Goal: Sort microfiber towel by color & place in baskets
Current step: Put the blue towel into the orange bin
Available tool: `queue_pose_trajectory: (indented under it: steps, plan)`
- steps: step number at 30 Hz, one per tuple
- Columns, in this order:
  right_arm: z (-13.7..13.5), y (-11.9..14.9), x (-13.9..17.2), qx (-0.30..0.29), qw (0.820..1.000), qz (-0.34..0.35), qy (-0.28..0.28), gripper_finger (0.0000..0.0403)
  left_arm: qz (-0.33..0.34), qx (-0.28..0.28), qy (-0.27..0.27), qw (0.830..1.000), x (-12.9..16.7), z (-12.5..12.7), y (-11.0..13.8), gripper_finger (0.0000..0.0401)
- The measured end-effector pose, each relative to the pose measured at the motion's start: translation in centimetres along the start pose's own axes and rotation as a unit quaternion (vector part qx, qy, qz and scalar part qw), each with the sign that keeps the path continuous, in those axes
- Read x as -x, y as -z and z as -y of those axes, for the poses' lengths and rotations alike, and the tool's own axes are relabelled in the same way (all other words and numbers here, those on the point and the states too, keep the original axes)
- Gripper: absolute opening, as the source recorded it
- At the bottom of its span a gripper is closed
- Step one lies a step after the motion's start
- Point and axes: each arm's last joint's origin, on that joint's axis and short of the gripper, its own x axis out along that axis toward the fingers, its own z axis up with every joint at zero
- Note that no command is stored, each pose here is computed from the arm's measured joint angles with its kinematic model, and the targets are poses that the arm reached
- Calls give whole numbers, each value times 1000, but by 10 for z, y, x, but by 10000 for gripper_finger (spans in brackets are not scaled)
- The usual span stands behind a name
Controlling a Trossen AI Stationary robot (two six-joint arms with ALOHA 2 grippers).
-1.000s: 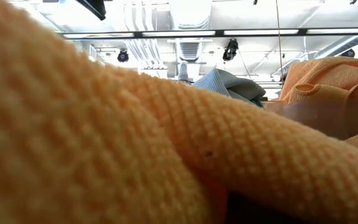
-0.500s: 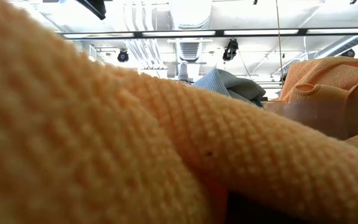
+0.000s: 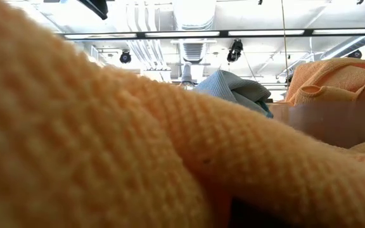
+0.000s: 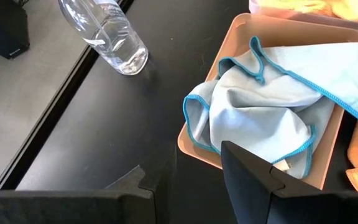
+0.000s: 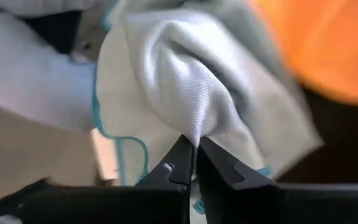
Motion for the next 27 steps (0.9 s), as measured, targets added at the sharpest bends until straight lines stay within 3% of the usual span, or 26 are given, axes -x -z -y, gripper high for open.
queue_pose_trajectory:
  steps: [4, 7, 16, 27]
  plan:
    - [4, -13, 20, 29, 995, 32, 90, 10, 0, -1, 1, 1000, 0, 0, 0, 113]
    - [8, -23, 36, 48, 980, 69, 180, 9, 0, -1, 1, 1000, 0, 0, 0, 113]
    - [20, -55, 74, 80, 895, 202, 389, 9, -18, -20, -16, 1000, -12, 3, 13, 113]
    - [51, -87, 111, 57, 813, 244, 526, 9, -57, -6, -56, 997, -39, 4, 44, 113]
